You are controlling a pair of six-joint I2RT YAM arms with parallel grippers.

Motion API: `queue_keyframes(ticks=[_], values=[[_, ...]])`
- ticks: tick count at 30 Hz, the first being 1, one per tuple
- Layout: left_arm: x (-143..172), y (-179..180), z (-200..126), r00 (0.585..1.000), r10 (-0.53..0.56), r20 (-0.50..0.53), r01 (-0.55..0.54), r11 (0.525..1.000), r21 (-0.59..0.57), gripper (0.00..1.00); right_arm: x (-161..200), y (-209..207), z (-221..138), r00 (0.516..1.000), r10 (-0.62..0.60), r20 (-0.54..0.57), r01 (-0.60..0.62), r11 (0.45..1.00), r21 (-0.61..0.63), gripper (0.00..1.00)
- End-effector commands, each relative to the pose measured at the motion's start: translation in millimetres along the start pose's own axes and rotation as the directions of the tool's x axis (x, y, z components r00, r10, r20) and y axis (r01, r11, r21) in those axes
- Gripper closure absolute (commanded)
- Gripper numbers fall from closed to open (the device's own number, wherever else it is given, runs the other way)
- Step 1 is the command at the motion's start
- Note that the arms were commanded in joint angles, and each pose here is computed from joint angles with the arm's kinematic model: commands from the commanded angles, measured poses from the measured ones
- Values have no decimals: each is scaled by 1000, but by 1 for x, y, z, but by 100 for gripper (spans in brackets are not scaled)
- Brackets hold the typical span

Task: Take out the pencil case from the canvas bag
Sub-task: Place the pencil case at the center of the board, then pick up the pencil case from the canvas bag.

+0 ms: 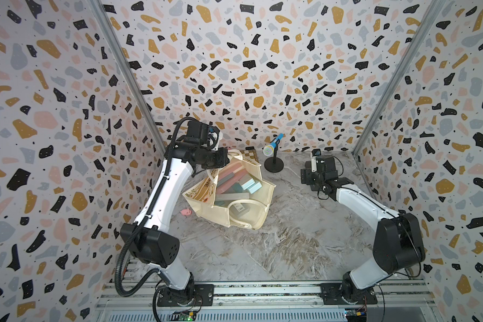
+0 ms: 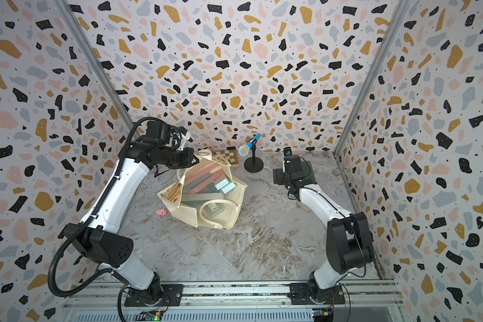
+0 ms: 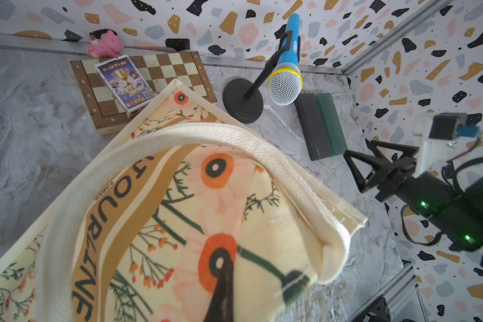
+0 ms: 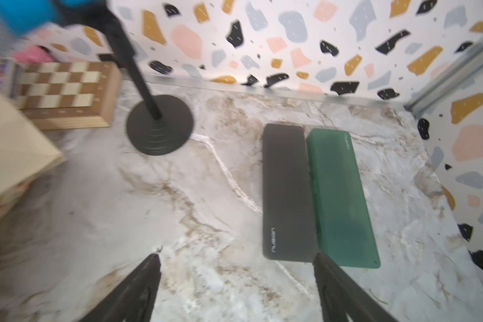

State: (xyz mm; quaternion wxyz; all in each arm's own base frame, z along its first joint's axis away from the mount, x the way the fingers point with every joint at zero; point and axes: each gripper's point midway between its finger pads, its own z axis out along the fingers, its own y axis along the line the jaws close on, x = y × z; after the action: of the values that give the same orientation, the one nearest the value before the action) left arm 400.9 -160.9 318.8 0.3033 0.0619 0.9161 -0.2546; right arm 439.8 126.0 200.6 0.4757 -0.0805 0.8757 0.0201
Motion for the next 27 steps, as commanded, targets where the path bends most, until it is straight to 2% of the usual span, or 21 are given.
queue_keyframes(ticks=[1, 5, 8, 11, 16, 19, 22, 25, 27], values=[[-16, -18, -25, 995, 57, 84, -62, 997, 52, 100, -25, 20, -41, 991, 25, 132, -19, 999, -51, 14], [-7, -31, -27, 992, 91, 85, -102, 986, 133, 100, -20, 60, -89, 976, -8, 217, 45, 985, -165, 15], [1, -41, -27, 990, 107, 86, -123, 971, 205, 100, -11, 94, -120, 961, -66, 268, 136, 957, -255, 16], [9, -44, -24, 989, 119, 82, -136, 961, 241, 100, 5, 135, -150, 938, -150, 312, 261, 899, -352, 19], [14, -46, -21, 989, 128, 76, -144, 952, 270, 100, 35, 200, -196, 890, -254, 379, 427, 757, -495, 24], [15, -46, -20, 989, 129, 74, -144, 952, 271, 100, 57, 230, -208, 864, -318, 390, 494, 683, -538, 31], [17, -46, -19, 989, 129, 70, -143, 951, 273, 100, 73, 252, -213, 835, -372, 404, 546, 640, -540, 35], [18, -46, -19, 990, 127, 66, -140, 950, 280, 100, 79, 266, -202, 821, -409, 399, 570, 621, -538, 35], [19, -48, -22, 989, 130, 70, -144, 949, 282, 100, 79, 272, -189, 805, -435, 402, 592, 630, -503, 37]])
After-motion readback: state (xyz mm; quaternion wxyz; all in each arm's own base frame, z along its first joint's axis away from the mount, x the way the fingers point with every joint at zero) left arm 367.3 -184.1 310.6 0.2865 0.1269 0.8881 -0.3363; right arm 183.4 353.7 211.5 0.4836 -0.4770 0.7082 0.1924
